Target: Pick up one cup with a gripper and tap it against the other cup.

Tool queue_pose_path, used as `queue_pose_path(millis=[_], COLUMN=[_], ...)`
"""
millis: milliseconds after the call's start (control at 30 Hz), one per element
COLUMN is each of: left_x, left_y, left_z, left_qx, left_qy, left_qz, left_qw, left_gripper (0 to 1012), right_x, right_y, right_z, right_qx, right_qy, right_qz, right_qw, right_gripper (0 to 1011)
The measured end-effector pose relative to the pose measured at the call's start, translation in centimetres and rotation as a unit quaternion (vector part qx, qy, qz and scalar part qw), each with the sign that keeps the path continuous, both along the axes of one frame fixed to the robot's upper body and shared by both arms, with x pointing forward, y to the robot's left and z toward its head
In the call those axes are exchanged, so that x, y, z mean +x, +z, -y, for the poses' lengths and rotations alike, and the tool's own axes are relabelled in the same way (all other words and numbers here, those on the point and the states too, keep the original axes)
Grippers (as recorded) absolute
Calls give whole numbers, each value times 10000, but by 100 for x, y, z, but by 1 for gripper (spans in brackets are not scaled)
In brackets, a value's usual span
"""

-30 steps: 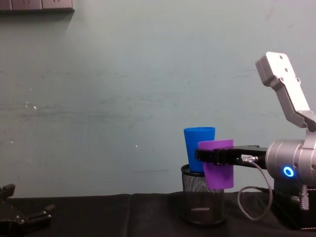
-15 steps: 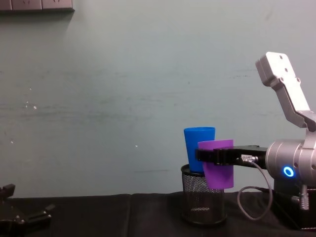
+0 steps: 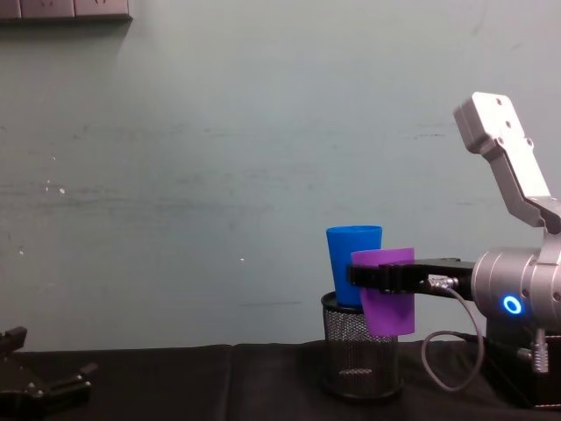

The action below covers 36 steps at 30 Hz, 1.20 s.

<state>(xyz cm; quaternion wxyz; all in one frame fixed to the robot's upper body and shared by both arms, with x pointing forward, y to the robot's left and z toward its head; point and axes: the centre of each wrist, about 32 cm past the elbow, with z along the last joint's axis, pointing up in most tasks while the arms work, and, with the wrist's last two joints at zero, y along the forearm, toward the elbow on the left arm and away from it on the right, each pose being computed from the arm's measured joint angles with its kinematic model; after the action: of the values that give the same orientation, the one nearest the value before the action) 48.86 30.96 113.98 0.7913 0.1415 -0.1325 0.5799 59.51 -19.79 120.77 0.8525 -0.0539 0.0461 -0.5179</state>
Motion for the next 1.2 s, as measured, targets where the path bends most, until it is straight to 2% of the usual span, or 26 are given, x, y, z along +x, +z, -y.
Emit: queue_pose_path(millis=[1200], left_x=[0], left_y=[0], left_z=[0], left_qx=[0], left_qy=[0], left_qz=[1], left_qw=[10000], left_gripper=[1000], right_x=[0], right_y=[0], right_z=[0], right_qx=[0], right_qy=[0], right_qz=[-1], right_qw=[10000], right_gripper=[723])
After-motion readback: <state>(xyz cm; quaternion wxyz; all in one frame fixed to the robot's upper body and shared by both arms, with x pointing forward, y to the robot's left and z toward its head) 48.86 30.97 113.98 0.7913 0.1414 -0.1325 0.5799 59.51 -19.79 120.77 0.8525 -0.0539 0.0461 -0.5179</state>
